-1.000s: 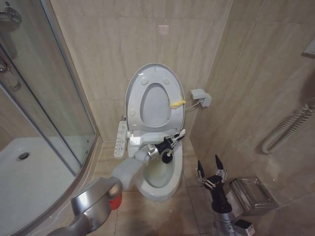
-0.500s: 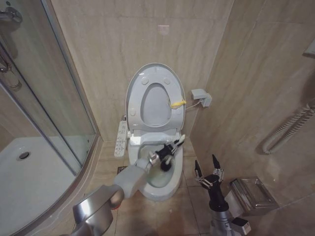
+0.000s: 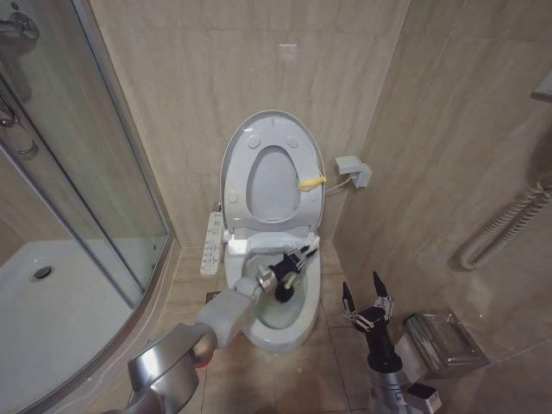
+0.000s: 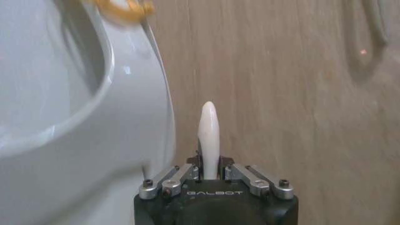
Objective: Open the toilet lid, clean the toilet bowl with a toilet brush, close the toilet lid, and flush.
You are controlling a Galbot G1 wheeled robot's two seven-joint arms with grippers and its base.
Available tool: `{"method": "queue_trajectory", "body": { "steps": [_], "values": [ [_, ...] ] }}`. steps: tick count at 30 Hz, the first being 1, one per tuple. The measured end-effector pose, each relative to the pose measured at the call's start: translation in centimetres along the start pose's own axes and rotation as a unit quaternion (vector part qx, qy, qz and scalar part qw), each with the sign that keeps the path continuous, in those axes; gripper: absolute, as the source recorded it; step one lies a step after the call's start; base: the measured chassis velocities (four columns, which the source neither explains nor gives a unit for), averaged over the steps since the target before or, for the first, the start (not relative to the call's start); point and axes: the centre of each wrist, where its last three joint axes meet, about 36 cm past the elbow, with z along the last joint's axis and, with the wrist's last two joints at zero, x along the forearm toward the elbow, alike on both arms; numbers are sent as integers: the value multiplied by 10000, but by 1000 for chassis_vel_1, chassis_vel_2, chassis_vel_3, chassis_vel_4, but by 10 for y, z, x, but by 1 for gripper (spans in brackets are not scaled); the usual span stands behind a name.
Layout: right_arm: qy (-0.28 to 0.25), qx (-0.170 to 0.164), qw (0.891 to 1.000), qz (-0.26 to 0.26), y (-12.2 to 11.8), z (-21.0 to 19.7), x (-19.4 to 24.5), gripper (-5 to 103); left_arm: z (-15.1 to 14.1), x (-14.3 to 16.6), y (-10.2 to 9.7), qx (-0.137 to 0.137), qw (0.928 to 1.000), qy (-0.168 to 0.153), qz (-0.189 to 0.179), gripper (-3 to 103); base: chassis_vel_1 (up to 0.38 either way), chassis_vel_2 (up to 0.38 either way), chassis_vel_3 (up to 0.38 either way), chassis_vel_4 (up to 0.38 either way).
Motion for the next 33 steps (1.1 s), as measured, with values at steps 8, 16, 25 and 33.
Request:
{"method": "queue_trajectory", "body": {
  "steps": [8,16,25,33],
  "values": [
    [-17,-4,10000,24,1,-3,2,100,17,20,-8,103,9994,328,13,19,0,0,0,0],
    [-48,8,10000,30,0,-4,0,100,2,2,0,-17,10000,83,20,19,0,0,0,0],
    [-45,1,10000,45,-1,-3,1,100,19,22,-10,66,9993,377,11,19,0,0,0,0],
    [-39,-35,10000,4,2,-1,1,100,23,49,5,-76,9973,722,73,19,0,0,0,0]
  ]
}}
